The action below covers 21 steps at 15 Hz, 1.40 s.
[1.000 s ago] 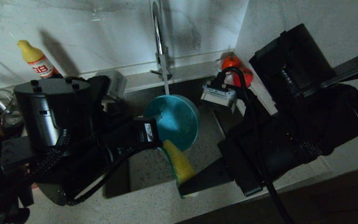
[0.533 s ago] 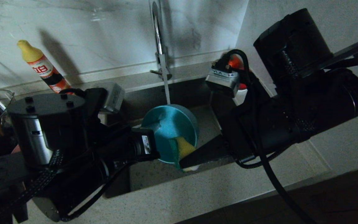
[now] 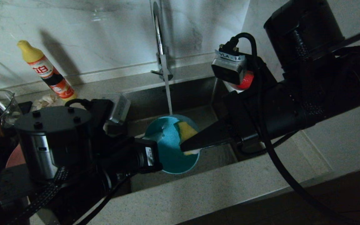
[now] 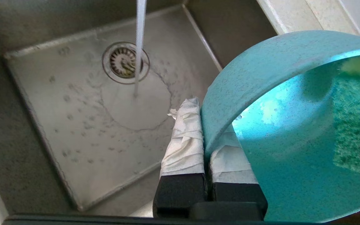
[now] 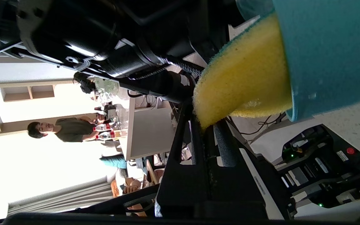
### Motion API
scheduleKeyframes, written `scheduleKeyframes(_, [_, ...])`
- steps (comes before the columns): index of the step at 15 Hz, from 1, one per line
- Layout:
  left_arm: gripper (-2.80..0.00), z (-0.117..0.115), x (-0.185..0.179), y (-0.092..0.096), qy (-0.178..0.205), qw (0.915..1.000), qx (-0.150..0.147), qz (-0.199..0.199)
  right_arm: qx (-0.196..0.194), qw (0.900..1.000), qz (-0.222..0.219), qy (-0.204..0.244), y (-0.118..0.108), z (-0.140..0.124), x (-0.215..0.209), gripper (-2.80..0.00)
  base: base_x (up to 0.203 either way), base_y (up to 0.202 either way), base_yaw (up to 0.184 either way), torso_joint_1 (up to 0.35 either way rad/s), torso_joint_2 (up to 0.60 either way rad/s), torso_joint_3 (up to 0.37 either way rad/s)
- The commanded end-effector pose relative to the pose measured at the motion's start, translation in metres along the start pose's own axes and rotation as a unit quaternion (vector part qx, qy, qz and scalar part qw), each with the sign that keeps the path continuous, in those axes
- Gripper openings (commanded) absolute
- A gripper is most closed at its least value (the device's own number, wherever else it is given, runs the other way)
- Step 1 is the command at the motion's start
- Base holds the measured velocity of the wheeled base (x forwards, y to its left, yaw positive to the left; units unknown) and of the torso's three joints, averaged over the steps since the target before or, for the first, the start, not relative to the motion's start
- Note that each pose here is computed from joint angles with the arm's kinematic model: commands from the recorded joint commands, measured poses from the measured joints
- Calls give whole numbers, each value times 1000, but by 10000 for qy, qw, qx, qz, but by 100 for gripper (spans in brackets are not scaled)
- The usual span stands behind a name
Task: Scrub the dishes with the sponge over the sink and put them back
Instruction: Wipe the bowl
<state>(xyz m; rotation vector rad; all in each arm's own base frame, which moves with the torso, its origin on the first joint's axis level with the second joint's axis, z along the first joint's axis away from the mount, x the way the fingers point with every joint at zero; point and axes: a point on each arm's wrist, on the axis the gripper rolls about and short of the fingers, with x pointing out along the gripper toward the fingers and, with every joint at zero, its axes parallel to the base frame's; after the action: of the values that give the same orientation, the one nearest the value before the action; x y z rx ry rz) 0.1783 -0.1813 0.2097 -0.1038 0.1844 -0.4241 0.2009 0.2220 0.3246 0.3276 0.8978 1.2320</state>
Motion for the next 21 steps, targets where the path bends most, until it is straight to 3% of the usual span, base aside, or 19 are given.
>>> scheduleKeyframes(1, [-280, -4, 1, -1, 55, 10000, -6, -4, 17, 10000, 19, 10, 1, 0, -1, -280, 0, 0, 0, 0, 0, 0])
scheduleKeyframes(14, [-280, 11, -14, 1, -242, 9995, -150, -144, 267, 9990, -164, 323, -22, -5, 23, -280, 0, 0, 0, 0, 0, 0])
scheduleKeyframes(21, [-280, 7, -12, -2, -163, 9996, -123, -200, 167, 9992, -91, 345, -16, -4, 28, -280, 0, 0, 0, 0, 0, 0])
